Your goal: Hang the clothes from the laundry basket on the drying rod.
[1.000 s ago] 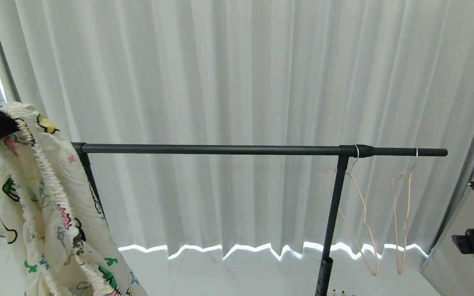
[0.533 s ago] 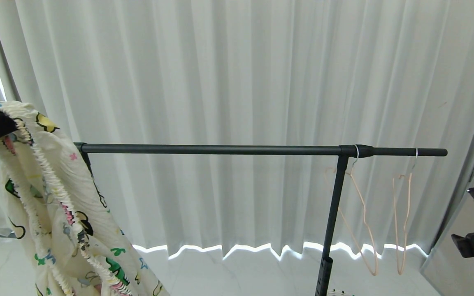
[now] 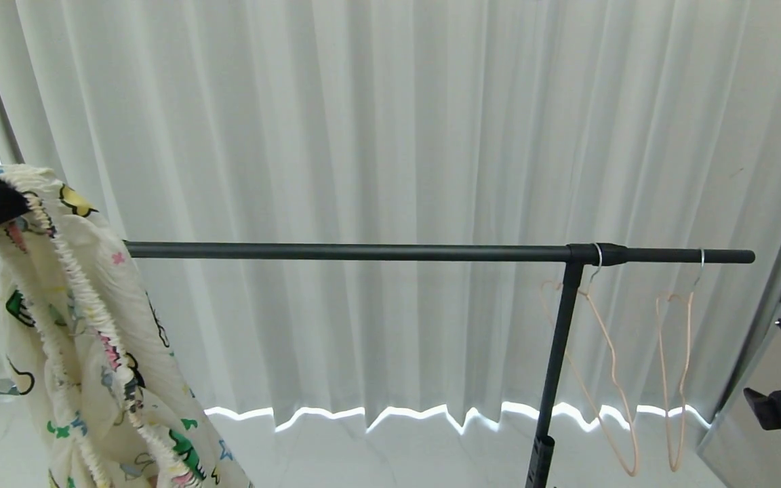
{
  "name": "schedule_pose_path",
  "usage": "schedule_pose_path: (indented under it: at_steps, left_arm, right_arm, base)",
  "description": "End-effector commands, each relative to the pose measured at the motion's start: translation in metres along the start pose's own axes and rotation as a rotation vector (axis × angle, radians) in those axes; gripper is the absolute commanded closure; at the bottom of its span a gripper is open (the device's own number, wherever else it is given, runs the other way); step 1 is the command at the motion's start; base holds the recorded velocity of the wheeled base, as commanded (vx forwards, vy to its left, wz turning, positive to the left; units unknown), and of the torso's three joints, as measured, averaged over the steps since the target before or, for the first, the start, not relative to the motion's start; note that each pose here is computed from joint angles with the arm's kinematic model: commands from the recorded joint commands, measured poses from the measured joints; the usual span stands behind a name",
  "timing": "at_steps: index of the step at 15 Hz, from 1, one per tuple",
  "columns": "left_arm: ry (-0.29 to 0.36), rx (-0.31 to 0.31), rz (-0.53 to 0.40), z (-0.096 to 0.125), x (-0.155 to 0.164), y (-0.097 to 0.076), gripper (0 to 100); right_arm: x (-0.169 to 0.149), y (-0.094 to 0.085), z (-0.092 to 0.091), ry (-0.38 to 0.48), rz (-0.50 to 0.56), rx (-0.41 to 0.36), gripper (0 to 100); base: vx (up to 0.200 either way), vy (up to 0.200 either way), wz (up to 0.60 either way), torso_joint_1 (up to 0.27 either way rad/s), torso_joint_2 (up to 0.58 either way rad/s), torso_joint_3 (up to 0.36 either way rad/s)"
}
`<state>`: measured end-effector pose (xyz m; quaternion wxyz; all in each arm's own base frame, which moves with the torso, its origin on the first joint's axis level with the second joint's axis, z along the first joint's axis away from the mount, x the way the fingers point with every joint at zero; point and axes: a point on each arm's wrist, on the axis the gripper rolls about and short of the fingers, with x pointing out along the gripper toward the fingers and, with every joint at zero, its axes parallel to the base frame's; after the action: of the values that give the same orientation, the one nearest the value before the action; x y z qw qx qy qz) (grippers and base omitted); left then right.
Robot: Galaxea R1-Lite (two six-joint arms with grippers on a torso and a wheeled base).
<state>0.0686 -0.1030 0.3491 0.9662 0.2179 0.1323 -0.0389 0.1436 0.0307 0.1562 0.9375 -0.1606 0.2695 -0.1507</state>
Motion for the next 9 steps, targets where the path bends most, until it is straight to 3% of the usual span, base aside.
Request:
schedule_pose_path:
  at_steps: [1,4,7,9]
  left_arm:
    - [-0.001,-0.001,0.001,0.0,0.0,0.0,100]
    - [-0.002,-0.004,0.001,0.0,-0.001,0.001,100]
    - [-0.003,-0.005,0.001,0.0,-0.001,0.001,100]
    - [-0.004,-0.008,0.001,0.0,-0.001,0.002,100]
  right_arm:
    - [0.0,0.0,-0.003,0.007,0.0,-0.006,0]
    - [0.001,0.001,-0.003,-0.008,0.048,0.037,0]
    - [0.009,0.006,0.006,-0.038,0.18,0.162,0]
    - [0.022,0.012,0.013,-0.023,0.199,0.177,0]
  base:
    - [0.0,0.0,0.0,0.061,0.0,0.032]
    - [0.0,0.0,0.0,0.0,0.0,0.0]
    - [0.0,0.0,0.0,0.0,0.0,0.0]
    - [0.0,0.0,0.0,0.0,0.0,0.0]
